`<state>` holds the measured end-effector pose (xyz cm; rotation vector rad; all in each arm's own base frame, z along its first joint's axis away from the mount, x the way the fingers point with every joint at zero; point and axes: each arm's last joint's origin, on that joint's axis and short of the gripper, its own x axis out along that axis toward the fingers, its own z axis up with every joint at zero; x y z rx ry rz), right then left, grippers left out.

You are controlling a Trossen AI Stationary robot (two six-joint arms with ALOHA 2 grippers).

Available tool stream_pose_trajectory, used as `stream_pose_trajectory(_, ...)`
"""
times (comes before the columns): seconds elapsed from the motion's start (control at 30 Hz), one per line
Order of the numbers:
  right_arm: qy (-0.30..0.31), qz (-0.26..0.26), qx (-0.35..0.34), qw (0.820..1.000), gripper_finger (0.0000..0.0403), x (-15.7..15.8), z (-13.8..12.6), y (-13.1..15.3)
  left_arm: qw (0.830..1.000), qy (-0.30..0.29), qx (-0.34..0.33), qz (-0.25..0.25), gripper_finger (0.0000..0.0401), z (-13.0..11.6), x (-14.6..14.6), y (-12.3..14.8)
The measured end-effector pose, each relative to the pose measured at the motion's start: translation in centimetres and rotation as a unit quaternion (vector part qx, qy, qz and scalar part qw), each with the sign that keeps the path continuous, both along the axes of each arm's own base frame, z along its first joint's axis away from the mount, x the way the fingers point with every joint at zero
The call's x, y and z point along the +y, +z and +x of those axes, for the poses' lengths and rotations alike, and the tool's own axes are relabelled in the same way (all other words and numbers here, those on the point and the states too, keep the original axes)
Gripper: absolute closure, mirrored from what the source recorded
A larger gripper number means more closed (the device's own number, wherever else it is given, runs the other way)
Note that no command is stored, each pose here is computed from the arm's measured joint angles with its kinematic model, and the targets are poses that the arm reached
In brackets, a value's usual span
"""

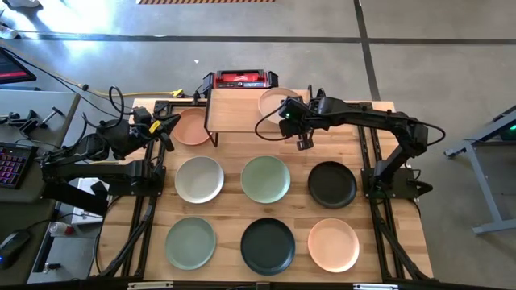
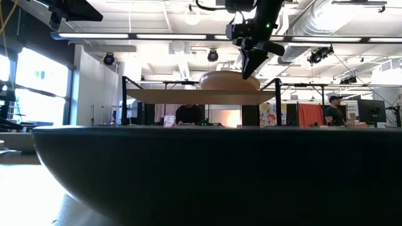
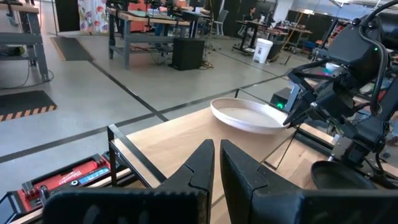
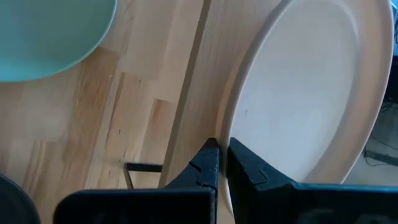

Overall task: Place and stack plates onto a shelf
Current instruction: Put the light brown plate on the shelf, then stack the orange plate on top of the light brown plate on the shelf

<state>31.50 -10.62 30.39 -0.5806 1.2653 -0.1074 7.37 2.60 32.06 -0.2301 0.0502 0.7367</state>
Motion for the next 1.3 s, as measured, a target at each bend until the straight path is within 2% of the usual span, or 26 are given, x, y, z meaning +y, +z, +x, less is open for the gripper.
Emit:
stream_pose_trajectory(0.4,-0.003,-0.006,0.003,1.0,0.04,0.0,0.0,0.0,1.0,0.0,-0.003,-0.003,0.0384,0.0,0.0,0.0)
stream_pose_trajectory(0.73,-0.012,-0.024,0.011,1.0,0.0341,-0.1,-0.1,0.0,1.0,0.0,-0.012,-0.013,0.0384,0.0,0.0,0.0)
stream_pose_trajectory(0.9,-0.012,-0.026,0.012,1.0,0.0334,-0.1,-0.1,0.0,1.0,0.0,-0.012,-0.013,0.0384,0.0,0.0,0.0)
stream_pose_trajectory(1.3,-0.002,-0.042,-0.068,0.997,0.0336,1.0,0.5,5.7,0.999,0.018,0.025,-0.011,0.0384,0.0,0.1,-0.6)
